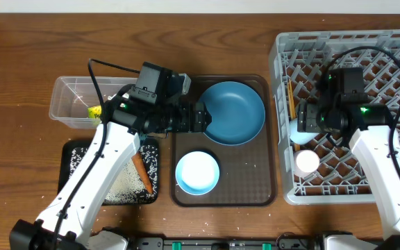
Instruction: Sort waste into correct bins and load items into the dishwasher rack
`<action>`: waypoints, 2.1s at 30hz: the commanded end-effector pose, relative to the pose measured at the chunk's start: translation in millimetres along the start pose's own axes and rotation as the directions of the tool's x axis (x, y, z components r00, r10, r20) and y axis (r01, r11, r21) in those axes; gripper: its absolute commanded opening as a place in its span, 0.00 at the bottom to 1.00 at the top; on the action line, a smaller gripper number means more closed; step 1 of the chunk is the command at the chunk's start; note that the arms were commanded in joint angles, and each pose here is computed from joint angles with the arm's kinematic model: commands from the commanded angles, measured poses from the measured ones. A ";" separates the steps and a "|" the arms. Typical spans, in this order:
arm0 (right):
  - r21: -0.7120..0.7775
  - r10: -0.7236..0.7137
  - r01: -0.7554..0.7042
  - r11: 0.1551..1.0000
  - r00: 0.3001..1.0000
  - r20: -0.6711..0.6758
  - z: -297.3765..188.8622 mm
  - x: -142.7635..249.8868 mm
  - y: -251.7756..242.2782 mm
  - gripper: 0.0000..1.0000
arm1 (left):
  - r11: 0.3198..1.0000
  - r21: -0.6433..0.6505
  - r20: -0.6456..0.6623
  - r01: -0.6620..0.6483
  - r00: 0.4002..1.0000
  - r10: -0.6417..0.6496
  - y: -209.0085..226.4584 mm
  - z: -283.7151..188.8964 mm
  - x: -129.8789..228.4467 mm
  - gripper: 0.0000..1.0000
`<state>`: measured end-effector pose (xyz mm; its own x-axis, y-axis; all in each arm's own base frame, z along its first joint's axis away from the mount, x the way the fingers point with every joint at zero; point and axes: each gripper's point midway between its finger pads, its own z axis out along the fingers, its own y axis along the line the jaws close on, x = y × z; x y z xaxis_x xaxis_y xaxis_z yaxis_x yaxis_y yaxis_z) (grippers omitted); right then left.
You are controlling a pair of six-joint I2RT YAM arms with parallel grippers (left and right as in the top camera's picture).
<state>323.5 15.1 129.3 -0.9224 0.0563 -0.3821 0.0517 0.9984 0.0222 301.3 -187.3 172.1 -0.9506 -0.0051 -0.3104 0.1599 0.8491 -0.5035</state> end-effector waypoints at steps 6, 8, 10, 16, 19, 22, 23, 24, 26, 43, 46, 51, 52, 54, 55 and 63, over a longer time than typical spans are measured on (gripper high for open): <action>0.032 0.022 -0.021 0.999 0.999 -0.031 4.1 7.0 -8.6 0.84 | 1.000 -0.011 -0.003 -0.002 1.000 0.002 3.0 1.1 0.8 0.94; 0.034 0.037 -0.036 0.999 0.998 -0.043 7.6 8.4 -8.6 0.84 | 1.000 -0.011 -0.003 -0.002 1.000 0.002 3.0 1.1 0.8 0.94; 0.036 0.049 -0.047 0.998 0.997 -0.060 12.2 10.4 -8.5 0.84 | 1.000 -0.011 -0.003 -0.002 1.000 0.002 3.0 1.1 0.8 0.94; 0.045 0.063 -0.058 0.997 0.992 -0.113 31.4 15.8 -8.7 0.83 | 1.000 -0.010 -0.003 -0.002 1.000 0.002 2.9 1.1 0.7 0.94; 0.046 0.062 -0.057 0.997 0.991 -0.116 32.6 16.2 -8.8 0.77 | 1.000 -0.010 -0.003 -0.002 1.000 0.002 2.9 1.1 0.7 0.94; 0.045 0.063 -0.058 0.997 0.992 -0.108 31.4 14.8 -8.6 0.59 | 1.000 -0.011 -0.003 -0.002 1.000 0.002 3.0 1.1 0.7 0.94; 0.044 0.061 -0.056 0.997 0.993 -0.106 30.7 14.4 -8.6 0.57 | 1.000 -0.011 -0.003 -0.002 1.000 0.002 3.0 1.1 0.8 0.94; 0.044 0.059 -0.055 0.998 0.993 -0.102 29.6 14.0 -8.8 0.56 | 1.000 -0.011 -0.003 -0.002 1.000 0.002 3.0 1.1 0.7 0.95; 0.041 0.047 -0.043 0.998 0.995 -0.087 25.4 11.7 -8.6 0.54 | 1.000 -0.011 -0.003 -0.002 1.000 0.002 3.0 1.1 0.8 0.94; 0.020 0.015 -0.018 1.000 0.990 0.142 -37.7 -19.4 -8.1 0.38 | 1.000 -0.010 -0.003 -0.002 1.000 0.002 2.9 1.1 0.7 0.94; 0.019 0.001 -0.004 1.000 0.986 0.166 -38.6 -25.3 -7.5 0.38 | 1.000 -0.011 -0.003 -0.002 1.000 0.002 3.0 1.1 0.8 0.94; 0.016 0.001 -0.005 1.000 0.982 0.191 -39.3 -31.7 -6.6 0.38 | 1.000 -0.011 -0.003 -0.002 1.000 0.002 3.1 1.2 0.8 0.94; 0.016 0.001 -0.004 1.000 0.980 0.197 -39.1 -33.0 -6.6 0.38 | 1.000 -0.011 -0.003 -0.002 1.000 0.002 3.0 1.1 0.8 0.95; 0.014 0.002 -0.005 1.000 0.978 0.206 -38.4 -35.4 -6.3 0.37 | 1.000 -0.011 -0.003 -0.002 1.000 0.002 3.0 1.1 0.7 0.95; 0.014 0.002 -0.005 1.000 0.978 0.207 -37.7 -35.9 -6.2 0.37 | 1.000 -0.011 -0.003 -0.002 1.000 0.002 3.1 1.2 0.9 0.94; 0.024 -0.001 -0.002 1.000 0.993 0.118 -16.9 -24.2 -7.0 0.33 | 1.000 -0.011 -0.003 -0.002 1.000 0.002 3.0 1.1 0.8 0.94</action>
<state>336.5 12.9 158.2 -0.8601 0.0585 -0.5067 0.0561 0.9982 0.0199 301.3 -187.3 172.1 -0.9506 -0.0051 -0.3104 0.1599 0.8491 -0.5035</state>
